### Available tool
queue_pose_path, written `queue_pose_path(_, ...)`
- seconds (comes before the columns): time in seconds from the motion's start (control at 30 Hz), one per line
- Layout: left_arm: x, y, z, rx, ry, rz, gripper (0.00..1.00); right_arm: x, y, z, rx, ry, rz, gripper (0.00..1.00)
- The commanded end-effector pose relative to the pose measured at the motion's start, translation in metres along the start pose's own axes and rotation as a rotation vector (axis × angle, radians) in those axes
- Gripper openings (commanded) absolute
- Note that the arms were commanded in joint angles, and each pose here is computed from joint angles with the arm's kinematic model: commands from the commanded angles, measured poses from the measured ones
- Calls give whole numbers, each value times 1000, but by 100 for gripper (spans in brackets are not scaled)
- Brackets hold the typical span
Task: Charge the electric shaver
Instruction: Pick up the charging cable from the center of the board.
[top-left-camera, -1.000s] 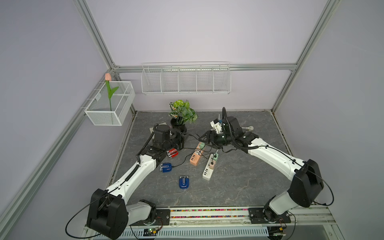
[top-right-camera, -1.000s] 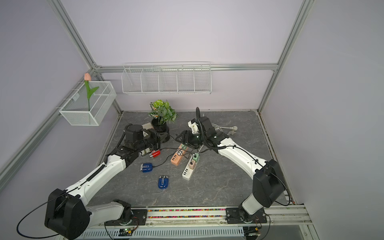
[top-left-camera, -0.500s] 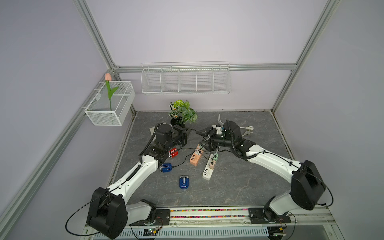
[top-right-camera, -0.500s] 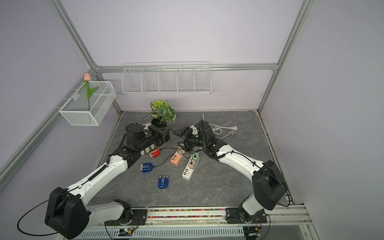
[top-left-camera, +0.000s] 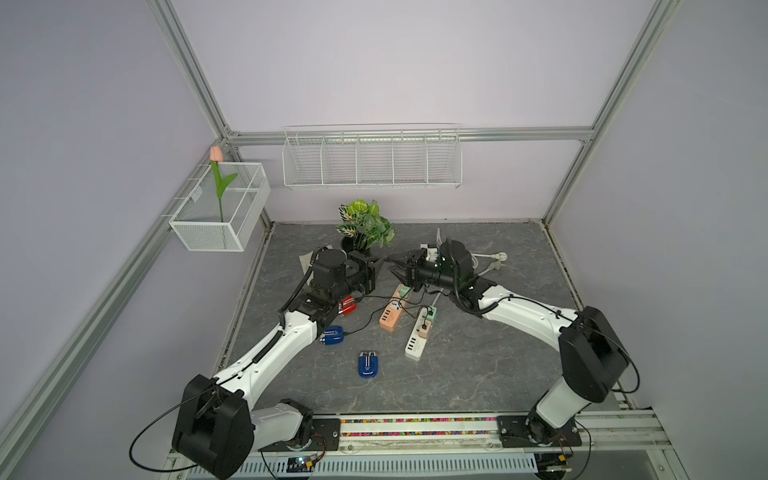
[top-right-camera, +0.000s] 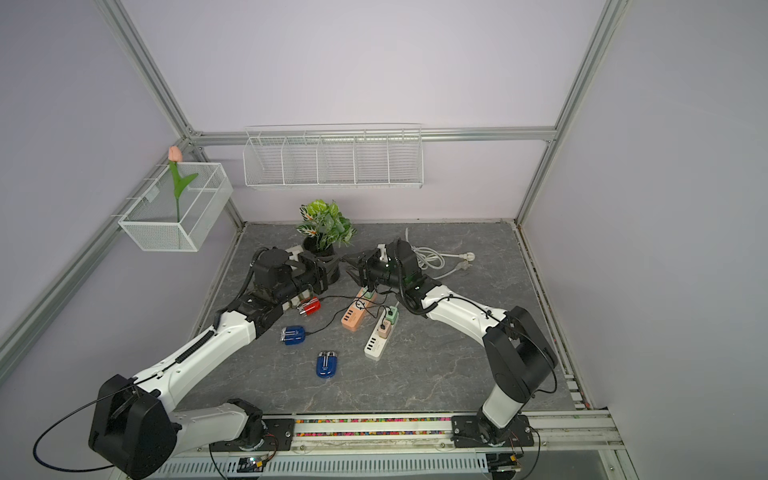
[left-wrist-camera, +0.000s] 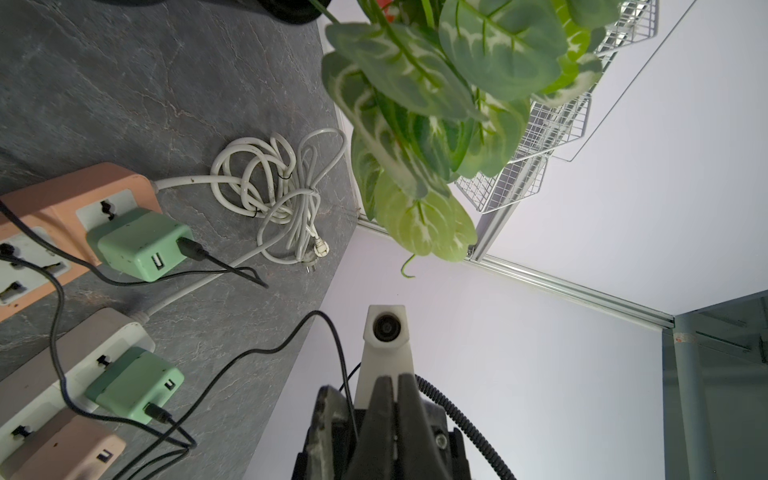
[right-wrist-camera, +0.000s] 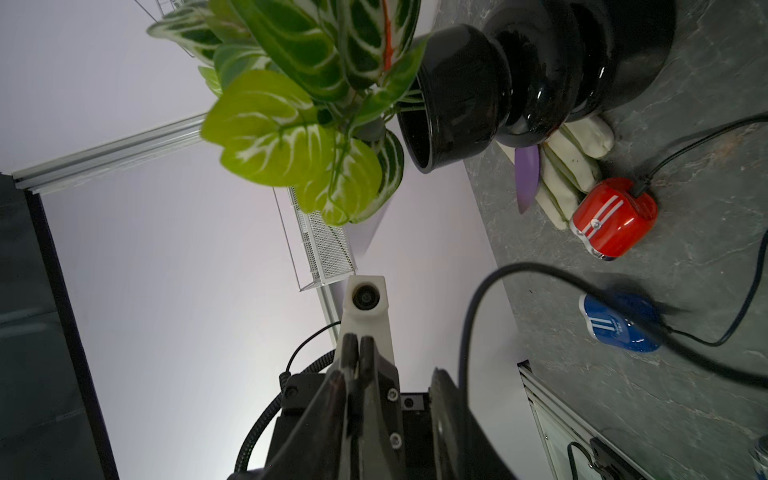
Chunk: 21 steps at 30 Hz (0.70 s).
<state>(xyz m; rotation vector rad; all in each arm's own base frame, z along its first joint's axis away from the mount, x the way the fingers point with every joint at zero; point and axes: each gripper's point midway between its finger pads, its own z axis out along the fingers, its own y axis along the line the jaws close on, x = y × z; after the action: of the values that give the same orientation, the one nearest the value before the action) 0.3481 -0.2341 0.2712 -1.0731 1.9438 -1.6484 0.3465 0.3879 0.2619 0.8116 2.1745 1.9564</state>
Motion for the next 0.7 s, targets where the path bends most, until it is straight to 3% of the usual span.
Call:
queue_pose_path(0.0,2,2,-4,-5,-2,-28,0,5,29,2,-87,7,13,29)
queue_pose_path(0.13,2,3,-4,-9,-4,-27,0,4,27,2,-85,5,17,22)
queue_pose_path(0.47,2,5,-2,-13,0,-28,0,7,20,2,-69,27,27,15)
queue_pose_path(0.67,1,5,-2,-17,-2,-26,0,9,17,2,-56,37,33,18)
